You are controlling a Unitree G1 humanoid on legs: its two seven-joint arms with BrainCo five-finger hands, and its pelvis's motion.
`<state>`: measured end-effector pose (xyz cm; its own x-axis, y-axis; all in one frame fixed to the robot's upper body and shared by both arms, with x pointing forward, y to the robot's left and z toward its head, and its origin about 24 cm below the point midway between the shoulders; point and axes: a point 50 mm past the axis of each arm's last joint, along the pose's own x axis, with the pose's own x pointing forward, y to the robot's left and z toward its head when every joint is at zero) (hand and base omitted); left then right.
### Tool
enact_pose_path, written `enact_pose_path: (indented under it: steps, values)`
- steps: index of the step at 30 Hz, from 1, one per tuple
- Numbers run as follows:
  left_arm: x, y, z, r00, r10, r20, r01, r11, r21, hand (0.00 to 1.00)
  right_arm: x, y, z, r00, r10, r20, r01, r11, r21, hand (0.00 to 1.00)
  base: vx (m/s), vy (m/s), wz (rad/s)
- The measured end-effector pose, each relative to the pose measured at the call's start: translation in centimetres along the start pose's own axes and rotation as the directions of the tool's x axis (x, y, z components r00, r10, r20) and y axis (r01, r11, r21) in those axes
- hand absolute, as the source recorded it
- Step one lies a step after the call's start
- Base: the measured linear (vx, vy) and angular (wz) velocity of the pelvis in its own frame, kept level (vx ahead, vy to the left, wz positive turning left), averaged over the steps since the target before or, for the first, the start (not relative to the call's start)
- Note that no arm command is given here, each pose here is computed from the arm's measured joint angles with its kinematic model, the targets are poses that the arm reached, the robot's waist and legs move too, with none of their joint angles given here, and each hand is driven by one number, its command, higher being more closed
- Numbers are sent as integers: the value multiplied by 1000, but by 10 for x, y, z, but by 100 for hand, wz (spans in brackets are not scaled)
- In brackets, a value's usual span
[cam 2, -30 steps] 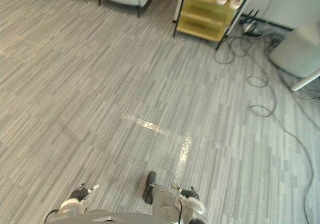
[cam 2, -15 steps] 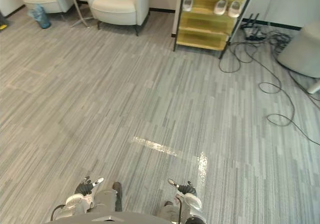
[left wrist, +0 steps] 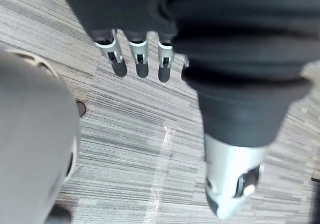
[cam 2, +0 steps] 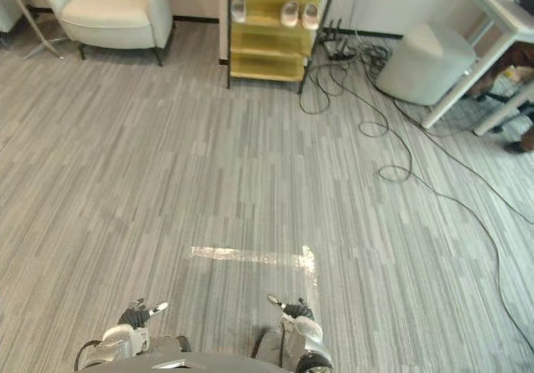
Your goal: Pick up cushions and gather them together orderly.
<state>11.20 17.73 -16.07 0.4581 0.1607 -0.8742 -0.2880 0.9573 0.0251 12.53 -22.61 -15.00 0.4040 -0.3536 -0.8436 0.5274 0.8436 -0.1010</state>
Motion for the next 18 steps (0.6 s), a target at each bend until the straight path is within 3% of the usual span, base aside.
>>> enact_pose_path:
  steps: [5,11,18]
  values:
    - [-1,2,10,998,-1,56,2,1000,-25,0,-2,-6,-9,1000,-15,-20,15,1000,3,0,154,-80,-17]
    - [-1,-8,10,998,-27,59,28,999,-18,0,-1,-13,-6,999,-48,-16,49,998,31,0,205,178,-43]
    - [1,1,16,998,-13,66,10,999,36,0,-4,-1,-18,999,-22,-50,24,998,55,0,208,142,-9]
